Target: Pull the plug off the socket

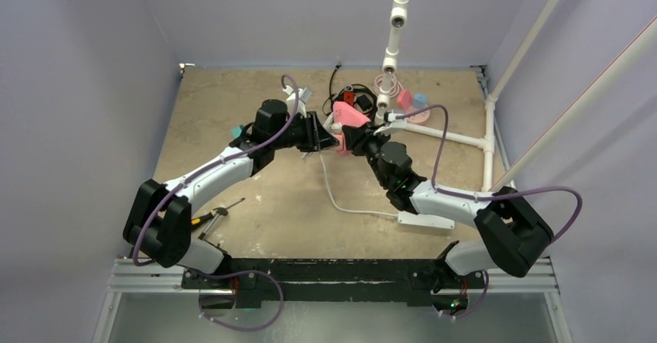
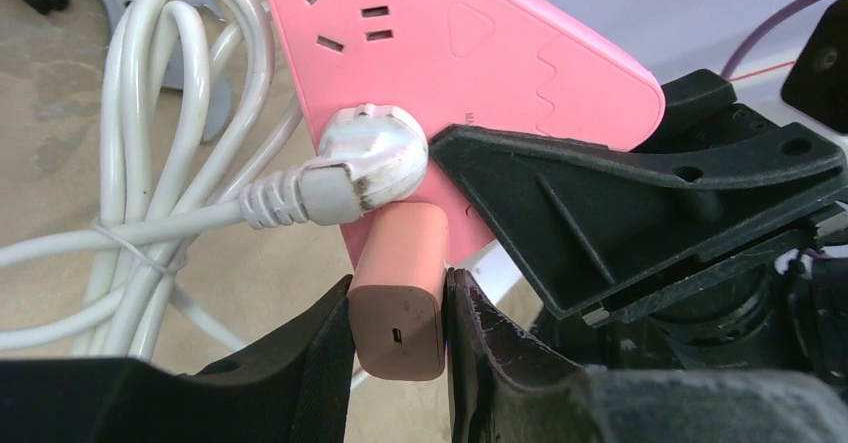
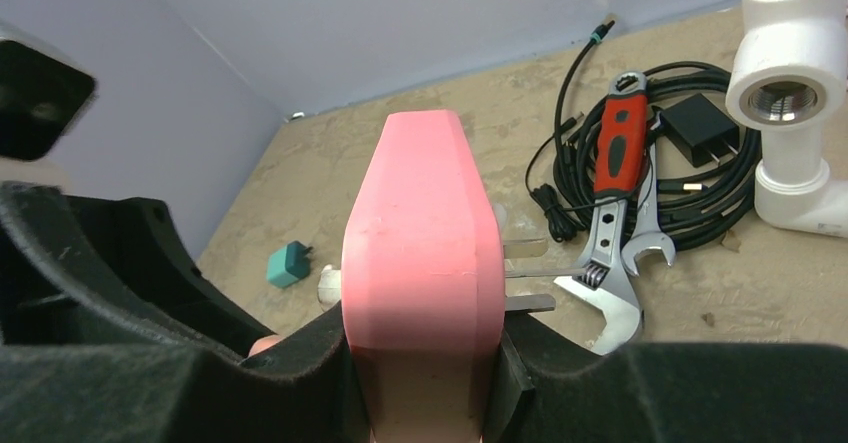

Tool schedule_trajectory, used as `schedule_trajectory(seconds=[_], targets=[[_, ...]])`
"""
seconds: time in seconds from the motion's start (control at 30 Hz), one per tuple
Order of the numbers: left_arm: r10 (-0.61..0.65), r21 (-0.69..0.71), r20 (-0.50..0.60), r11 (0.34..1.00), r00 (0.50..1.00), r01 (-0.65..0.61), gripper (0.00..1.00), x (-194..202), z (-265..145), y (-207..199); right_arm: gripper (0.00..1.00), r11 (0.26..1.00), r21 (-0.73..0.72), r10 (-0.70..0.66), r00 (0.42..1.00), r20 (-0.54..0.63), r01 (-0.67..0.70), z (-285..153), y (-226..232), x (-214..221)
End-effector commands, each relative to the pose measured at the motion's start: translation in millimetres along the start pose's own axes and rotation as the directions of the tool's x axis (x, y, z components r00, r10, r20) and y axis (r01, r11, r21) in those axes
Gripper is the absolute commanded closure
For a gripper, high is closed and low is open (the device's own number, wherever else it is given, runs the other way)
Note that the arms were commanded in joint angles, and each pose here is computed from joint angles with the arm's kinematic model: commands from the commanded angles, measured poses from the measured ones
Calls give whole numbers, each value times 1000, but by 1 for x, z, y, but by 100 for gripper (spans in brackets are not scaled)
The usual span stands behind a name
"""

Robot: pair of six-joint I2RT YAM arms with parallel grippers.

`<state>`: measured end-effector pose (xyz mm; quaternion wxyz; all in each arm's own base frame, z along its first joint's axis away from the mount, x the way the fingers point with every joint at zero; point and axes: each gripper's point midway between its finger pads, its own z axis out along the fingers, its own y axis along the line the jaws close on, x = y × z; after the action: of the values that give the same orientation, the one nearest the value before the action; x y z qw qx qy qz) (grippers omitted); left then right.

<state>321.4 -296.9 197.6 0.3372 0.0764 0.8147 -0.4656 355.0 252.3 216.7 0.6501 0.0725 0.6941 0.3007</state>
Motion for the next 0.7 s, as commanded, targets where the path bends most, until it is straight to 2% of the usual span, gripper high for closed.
schedule_trajectory(seconds=[0.0, 0.17, 0.3, 0.43, 0.67], targets=[[219, -249, 101, 950, 970, -188, 100, -27, -18, 30, 100, 997, 40, 58, 987, 148, -65, 17, 5, -50], [335, -273, 133, 917, 933, -291, 100, -32, -29, 12, 100, 988, 133, 64, 993, 102, -78, 32, -11, -33], [344, -270, 144, 916, 928, -297, 100, -35, -32, 8, 100, 990, 121, 69, 994, 80, -78, 37, -8, -28], [310, -283, 96, 919, 946, -273, 100, -29, -30, 17, 100, 993, 89, 70, 993, 97, -78, 31, -3, -35], [158, -221, 114, 967, 981, -130, 100, -48, -37, 43, 100, 999, -22, 52, 984, 172, -49, 13, 14, -62]])
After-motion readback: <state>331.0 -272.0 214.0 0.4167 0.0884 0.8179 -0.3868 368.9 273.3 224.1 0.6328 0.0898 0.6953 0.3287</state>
